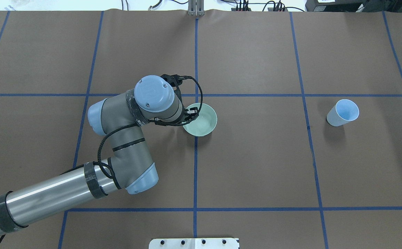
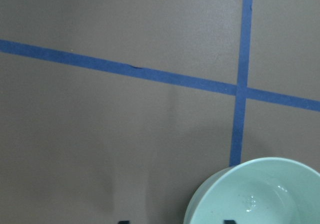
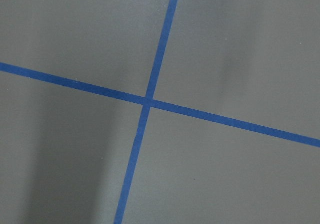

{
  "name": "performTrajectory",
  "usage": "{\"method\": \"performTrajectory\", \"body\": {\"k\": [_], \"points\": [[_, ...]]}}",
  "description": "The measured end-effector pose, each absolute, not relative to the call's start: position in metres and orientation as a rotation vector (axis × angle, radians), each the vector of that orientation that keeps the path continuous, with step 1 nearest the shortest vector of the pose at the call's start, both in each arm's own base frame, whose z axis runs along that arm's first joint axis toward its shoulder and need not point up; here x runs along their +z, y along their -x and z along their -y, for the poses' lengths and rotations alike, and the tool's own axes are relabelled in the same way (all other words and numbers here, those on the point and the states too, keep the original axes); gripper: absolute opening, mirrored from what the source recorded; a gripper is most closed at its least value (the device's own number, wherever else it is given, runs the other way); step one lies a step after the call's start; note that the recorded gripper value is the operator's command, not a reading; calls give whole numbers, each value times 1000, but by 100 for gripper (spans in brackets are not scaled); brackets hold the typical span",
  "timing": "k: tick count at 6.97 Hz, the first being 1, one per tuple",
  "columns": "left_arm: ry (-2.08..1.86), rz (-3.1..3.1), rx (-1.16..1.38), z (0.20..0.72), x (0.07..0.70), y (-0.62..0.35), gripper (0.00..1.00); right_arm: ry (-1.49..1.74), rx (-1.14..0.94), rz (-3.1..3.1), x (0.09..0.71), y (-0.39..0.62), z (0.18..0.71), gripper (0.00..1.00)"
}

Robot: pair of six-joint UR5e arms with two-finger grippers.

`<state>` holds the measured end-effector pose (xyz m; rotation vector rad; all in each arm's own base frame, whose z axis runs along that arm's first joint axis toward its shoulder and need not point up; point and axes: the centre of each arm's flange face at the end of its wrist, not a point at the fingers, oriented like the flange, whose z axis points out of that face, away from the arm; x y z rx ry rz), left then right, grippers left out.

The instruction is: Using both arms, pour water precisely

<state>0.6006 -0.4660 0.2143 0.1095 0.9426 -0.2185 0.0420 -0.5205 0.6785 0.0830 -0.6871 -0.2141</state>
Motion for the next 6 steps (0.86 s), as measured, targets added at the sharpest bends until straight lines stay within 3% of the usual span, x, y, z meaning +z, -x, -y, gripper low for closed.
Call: {"method": "performTrajectory", "body": {"k": [3,6], "points": [[-125,-965,-196,465,201,-596,0,-82,-214,687,679,-42,520,100],[-156,-981,-94,496,204,-539,0,-76,-211,687,683,-42,519,100]]}}
